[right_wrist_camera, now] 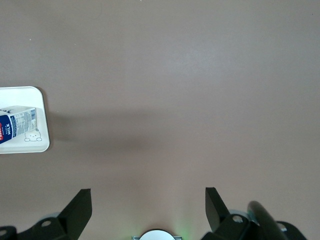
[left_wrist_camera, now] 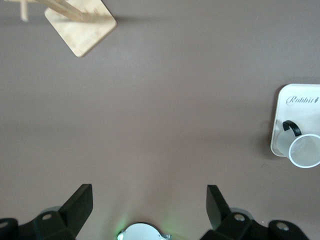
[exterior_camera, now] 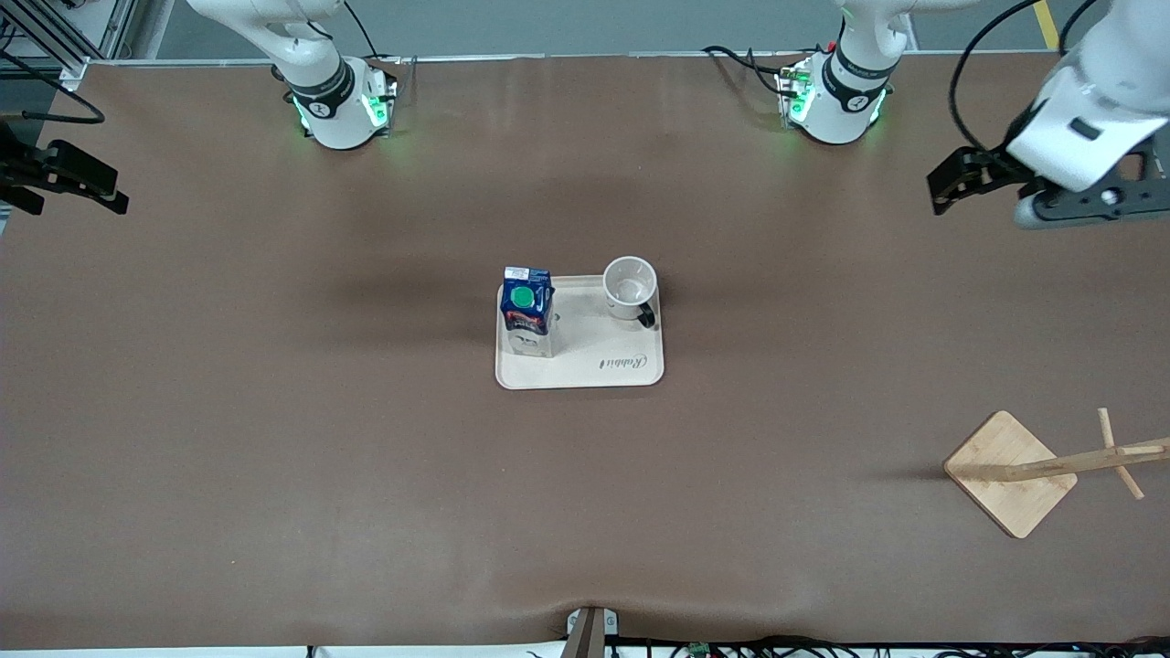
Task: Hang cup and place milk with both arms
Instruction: 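Move the left gripper over the white mug on the tray, then lower the left gripper and grasp the white mug by its rim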
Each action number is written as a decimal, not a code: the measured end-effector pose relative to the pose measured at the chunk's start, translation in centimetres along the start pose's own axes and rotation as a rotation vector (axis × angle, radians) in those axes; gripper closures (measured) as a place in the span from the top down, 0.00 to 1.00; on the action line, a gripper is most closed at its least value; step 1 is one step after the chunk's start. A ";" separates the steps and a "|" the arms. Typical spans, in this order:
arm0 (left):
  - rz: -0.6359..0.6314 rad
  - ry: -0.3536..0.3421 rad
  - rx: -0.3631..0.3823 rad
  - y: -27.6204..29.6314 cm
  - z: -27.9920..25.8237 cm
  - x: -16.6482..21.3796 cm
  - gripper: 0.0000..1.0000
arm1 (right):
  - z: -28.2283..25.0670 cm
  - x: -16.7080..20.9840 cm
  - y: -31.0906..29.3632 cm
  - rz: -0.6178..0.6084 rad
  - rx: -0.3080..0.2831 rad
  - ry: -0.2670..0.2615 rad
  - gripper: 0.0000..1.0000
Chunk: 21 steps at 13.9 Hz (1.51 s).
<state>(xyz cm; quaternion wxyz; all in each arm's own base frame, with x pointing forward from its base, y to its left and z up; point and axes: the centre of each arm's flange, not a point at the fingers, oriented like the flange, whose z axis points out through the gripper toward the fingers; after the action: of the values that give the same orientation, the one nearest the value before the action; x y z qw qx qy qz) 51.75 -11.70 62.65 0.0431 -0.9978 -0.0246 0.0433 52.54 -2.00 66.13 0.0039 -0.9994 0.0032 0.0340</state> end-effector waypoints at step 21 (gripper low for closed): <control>-0.448 0.033 -0.080 33.4 31.9 -11.8 0.86 | 0.6 0.4 0.9 0.018 0.001 -0.010 1.00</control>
<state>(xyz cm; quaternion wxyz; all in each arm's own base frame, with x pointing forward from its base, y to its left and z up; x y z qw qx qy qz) 38.68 -42.85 29.02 0.0126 -0.9689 -0.2467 0.0154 52.90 -2.93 65.50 0.0041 -0.9992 0.0120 0.0391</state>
